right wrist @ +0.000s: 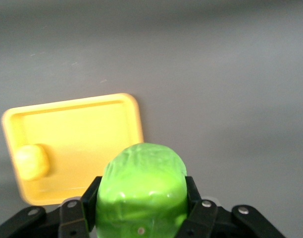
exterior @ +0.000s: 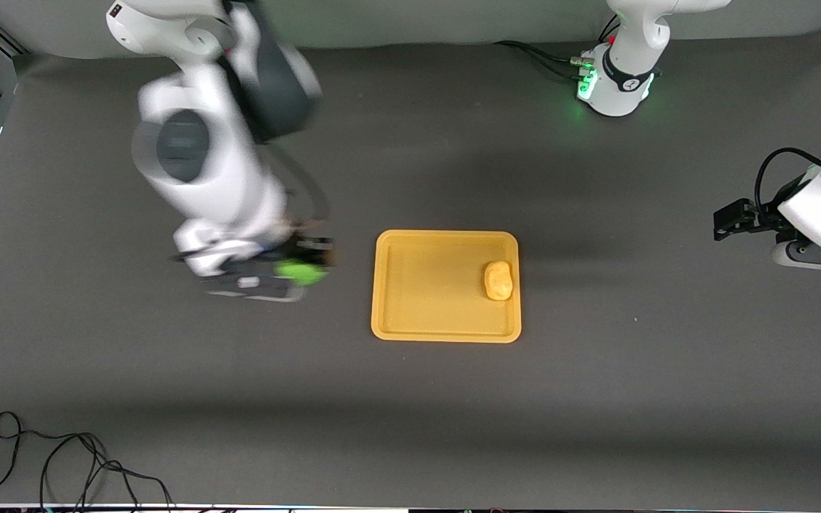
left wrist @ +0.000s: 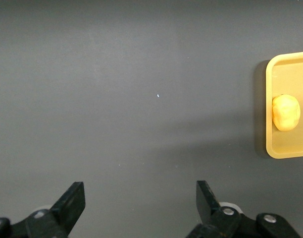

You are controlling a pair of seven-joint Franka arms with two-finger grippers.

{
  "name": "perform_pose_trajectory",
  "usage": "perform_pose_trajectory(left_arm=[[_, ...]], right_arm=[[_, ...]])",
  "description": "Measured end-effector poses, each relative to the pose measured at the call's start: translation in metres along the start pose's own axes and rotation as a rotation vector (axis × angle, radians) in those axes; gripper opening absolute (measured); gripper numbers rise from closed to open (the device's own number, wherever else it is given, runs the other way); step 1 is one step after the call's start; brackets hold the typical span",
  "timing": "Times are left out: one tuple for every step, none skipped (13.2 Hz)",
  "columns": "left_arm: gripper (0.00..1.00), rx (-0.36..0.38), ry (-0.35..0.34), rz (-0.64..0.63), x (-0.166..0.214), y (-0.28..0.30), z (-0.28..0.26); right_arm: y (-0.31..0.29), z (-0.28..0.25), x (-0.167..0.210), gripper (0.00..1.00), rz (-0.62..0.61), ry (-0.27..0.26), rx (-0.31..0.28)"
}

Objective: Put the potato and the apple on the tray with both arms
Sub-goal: 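Carry the green apple over the tray with the right gripper and lower it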

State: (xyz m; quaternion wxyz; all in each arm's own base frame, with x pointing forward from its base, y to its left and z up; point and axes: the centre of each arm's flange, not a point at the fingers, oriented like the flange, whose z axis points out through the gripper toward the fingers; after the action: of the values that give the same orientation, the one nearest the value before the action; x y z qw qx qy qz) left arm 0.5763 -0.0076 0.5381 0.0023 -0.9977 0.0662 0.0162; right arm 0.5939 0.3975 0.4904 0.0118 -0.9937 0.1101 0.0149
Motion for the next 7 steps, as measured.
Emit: perform_pose_trajectory(left_arm=[[1.0, 0.0, 0.0, 0.0, 0.0, 0.0, 0.0], [1.0, 0.0, 0.0, 0.0, 0.0, 0.0, 0.0], [1.0, 0.0, -0.001, 0.0, 0.0, 0.0, 0.001], [1.0, 0.0, -0.002, 0.0, 0.0, 0.0, 0.001], [1.0, -0.001, -0.004, 0.0, 0.0, 0.0, 0.002], [1.0, -0.001, -0.005, 0.0, 0.0, 0.0, 0.003], [1.0, -0.001, -0.007, 0.0, 0.0, 0.0, 0.004]], right_arm=[[-0.039, 0.019, -0.02, 0.68, 0.038, -0.009, 0.009], [-0.07, 0.038, -0.037, 0.68, 0.067, -0.016, 0.029], [-0.093, 0.057, -0.051, 0.68, 0.08, -0.019, 0.047], [-0.109, 0.078, -0.06, 0.68, 0.08, -0.016, 0.053], [-0.118, 0.101, -0.062, 0.68, 0.079, -0.011, 0.05], [-0.123, 0.127, -0.06, 0.68, 0.081, -0.005, 0.043], [-0.126, 0.155, -0.055, 0.68, 0.084, 0.003, 0.036]])
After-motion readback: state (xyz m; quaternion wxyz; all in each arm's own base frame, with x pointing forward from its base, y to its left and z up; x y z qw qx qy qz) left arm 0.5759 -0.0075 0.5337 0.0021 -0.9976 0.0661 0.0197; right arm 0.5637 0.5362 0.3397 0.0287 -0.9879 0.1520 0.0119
